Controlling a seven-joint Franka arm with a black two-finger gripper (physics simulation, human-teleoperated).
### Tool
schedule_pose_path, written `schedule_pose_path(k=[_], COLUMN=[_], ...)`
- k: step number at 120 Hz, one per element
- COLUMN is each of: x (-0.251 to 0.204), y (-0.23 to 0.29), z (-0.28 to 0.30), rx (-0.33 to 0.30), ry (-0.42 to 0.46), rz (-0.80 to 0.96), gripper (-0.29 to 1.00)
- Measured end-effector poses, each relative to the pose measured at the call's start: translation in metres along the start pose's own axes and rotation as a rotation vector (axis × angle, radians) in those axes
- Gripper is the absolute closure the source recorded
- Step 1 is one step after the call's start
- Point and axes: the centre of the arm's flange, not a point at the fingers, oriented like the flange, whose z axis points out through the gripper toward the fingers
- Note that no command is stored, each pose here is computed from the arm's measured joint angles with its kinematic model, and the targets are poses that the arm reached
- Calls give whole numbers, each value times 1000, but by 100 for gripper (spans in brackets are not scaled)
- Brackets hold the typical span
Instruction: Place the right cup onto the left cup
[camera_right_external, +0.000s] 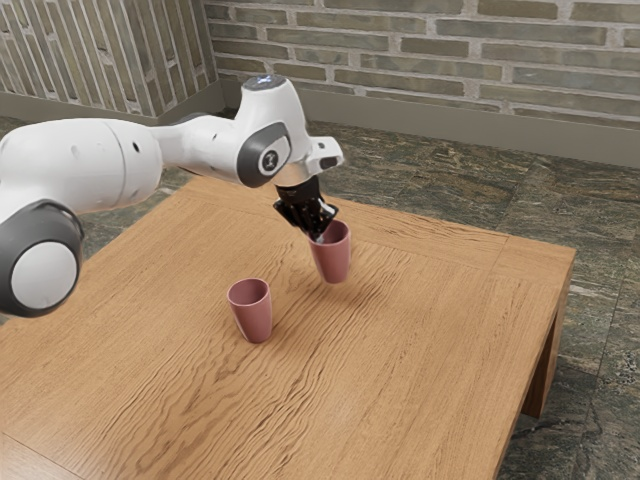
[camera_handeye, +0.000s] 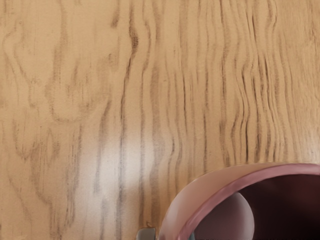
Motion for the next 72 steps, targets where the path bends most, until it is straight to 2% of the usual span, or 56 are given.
schedule_pose_path(k=[29,72], x=[-22,-62], y=[-27,-75], z=[-39,-65], rx=[41,78], ry=[-30,-82], rz=[-53,-141], gripper=[78,79])
